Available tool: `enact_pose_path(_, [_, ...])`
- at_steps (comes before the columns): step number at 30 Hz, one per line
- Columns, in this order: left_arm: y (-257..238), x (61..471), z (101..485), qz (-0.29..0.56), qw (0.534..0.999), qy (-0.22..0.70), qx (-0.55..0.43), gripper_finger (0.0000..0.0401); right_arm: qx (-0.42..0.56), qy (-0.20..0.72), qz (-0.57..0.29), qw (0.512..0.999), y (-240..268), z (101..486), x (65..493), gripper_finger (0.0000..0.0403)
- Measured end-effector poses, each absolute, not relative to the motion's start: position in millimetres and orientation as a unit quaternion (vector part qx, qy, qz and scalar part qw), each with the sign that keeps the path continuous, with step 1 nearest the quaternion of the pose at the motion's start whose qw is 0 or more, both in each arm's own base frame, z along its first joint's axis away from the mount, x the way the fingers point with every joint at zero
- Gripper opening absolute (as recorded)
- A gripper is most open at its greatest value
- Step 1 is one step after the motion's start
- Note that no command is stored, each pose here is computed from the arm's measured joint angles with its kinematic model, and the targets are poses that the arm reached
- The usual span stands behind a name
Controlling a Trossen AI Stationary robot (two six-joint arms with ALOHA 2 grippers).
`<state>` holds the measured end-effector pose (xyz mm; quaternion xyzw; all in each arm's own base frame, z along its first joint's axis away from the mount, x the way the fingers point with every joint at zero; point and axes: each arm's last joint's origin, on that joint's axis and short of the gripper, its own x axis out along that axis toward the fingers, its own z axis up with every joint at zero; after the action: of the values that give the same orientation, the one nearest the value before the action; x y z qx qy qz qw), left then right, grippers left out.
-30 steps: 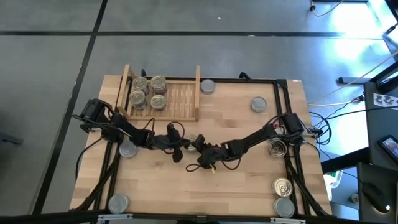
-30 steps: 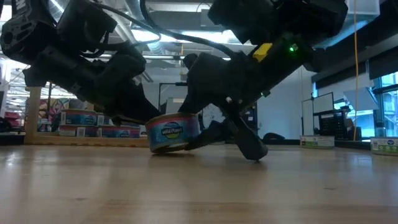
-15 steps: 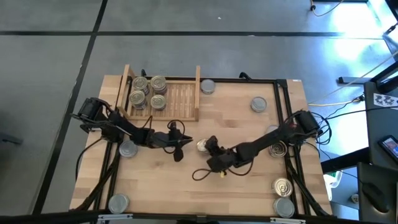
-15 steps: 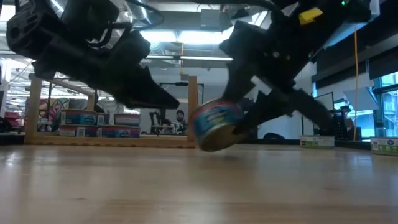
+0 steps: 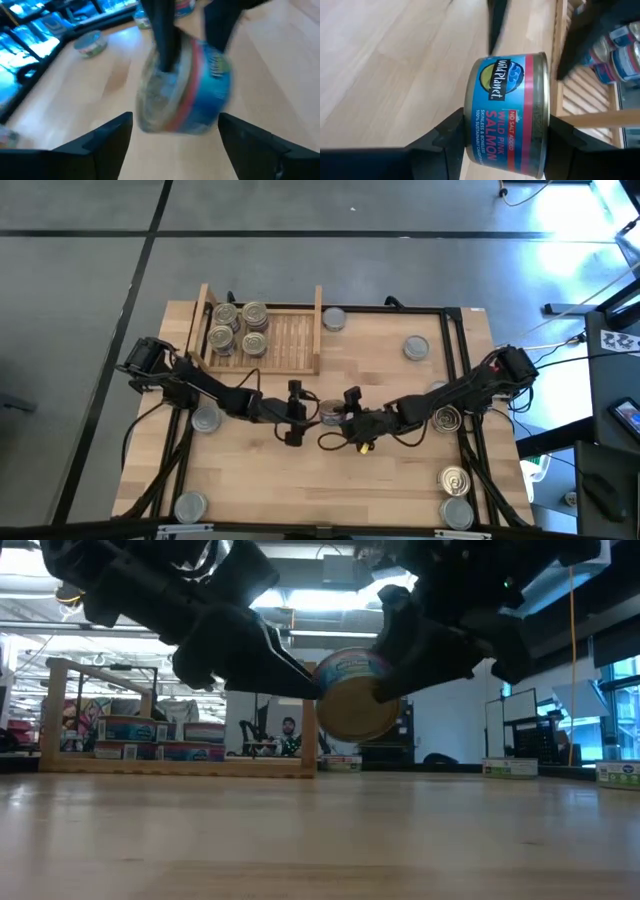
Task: Stack canned seafood by type on shelf
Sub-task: Stack the blue tuna can on top of the other blue tuna can on the shelf
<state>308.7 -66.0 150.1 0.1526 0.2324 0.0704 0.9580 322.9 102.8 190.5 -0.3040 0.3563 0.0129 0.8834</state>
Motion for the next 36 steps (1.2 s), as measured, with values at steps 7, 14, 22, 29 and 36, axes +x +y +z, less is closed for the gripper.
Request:
enact_pose_path(7, [-70,310,154,0.060,0.954,0.228,0.185,0.0301,-0.291,0.335,0.003,0.896,103,193,326,0.0188])
enact_pose_path(14, [-80,311,160,0.041,0.951,0.209,0.225,0.0292,-0.271,0.303,-0.025,0.913,96,202,333,0.0188])
enact_pose_path(22, [-82,310,160,0.037,0.951,0.205,0.227,0.0249,-0.249,0.275,-0.004,0.929,97,205,337,0.0188])
enact_pose_path(29, [-83,310,160,0.036,0.951,0.203,0.231,0.0183,-0.234,0.269,0.009,0.934,98,205,338,0.0196])
enact_pose_path(36, [-81,301,167,0.108,0.934,0.227,0.254,0.0180,-0.237,0.313,-0.027,0.920,98,213,322,0.0368])
